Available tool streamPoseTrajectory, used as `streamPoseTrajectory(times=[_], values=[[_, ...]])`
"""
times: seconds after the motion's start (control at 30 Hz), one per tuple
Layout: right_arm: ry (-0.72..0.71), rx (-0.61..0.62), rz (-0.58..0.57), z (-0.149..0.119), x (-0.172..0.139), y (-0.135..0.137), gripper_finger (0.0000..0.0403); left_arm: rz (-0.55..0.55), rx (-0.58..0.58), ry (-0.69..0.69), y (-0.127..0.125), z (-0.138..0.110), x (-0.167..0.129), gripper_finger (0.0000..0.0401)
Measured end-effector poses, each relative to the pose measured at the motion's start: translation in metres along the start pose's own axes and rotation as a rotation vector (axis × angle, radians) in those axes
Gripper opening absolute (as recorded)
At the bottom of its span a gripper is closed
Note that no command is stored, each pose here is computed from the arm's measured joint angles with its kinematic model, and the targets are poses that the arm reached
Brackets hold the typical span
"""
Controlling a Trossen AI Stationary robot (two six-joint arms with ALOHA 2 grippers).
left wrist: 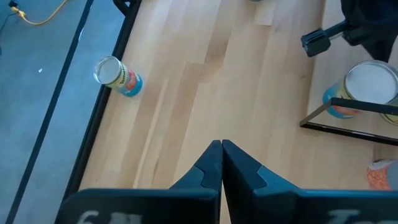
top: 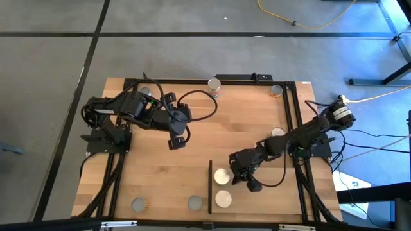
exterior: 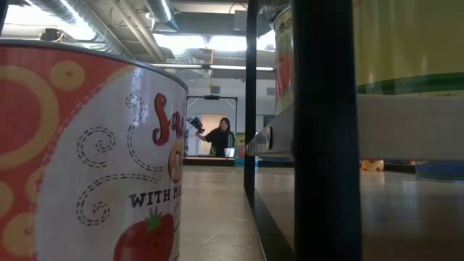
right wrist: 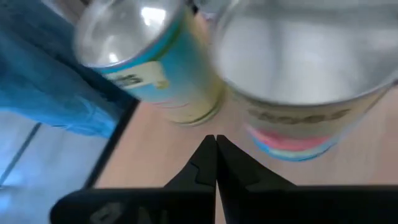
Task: Pick and place cans onto a shelf
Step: Adjust the canned carrots on the shelf
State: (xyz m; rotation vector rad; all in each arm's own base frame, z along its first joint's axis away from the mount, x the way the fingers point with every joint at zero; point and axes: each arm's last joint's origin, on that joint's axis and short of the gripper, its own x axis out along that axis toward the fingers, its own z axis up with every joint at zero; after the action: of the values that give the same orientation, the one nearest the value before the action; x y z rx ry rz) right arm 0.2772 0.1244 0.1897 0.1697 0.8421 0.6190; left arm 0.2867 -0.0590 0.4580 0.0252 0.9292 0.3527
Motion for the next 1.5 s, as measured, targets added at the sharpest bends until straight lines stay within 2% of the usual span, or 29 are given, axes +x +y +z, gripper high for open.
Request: streamPoseTrajectory(times=[0.13,0.37,0.47,0.6,1.17,1.3,1.37,1.5], values=[[0.047,0.041,0.02,-0.004,-0.002,0.002,0.0005,0.0,0.001,0.0,0.0,0.0,0.0,0.0],[0.118,0.026,0.145,-0.011,0.002,0.017,0.0005,-0.02,0.003,0.007,-0.001,0.0,0.0,0.0],[0.111,0.015,0.159,-0.011,0.008,0.023,0.0005,-0.02,0.003,0.007,0.0,0.0,0.0,0.0],[0.128,0.071,0.16,-0.015,0.019,0.023,0.0005,-0.019,0.01,0.007,0.0,0.0,0.0,0.0],[-0.021,0.004,0.222,-0.009,0.05,0.027,0.0005,-0.043,0.038,0.015,-0.001,0.0,0.0,0.0],[-0.051,-0.043,0.166,-0.008,0.05,0.026,0.0005,-0.044,0.039,0.016,-0.001,0.0,0.0,0.0],[-0.053,-0.037,0.157,-0.008,0.05,0.026,0.0005,-0.044,0.039,0.016,-0.001,0.0,0.0,0.0],[-0.041,0.054,0.164,-0.009,0.05,0.027,0.0005,-0.045,0.038,0.016,-0.001,0.0,0.0,0.0]])
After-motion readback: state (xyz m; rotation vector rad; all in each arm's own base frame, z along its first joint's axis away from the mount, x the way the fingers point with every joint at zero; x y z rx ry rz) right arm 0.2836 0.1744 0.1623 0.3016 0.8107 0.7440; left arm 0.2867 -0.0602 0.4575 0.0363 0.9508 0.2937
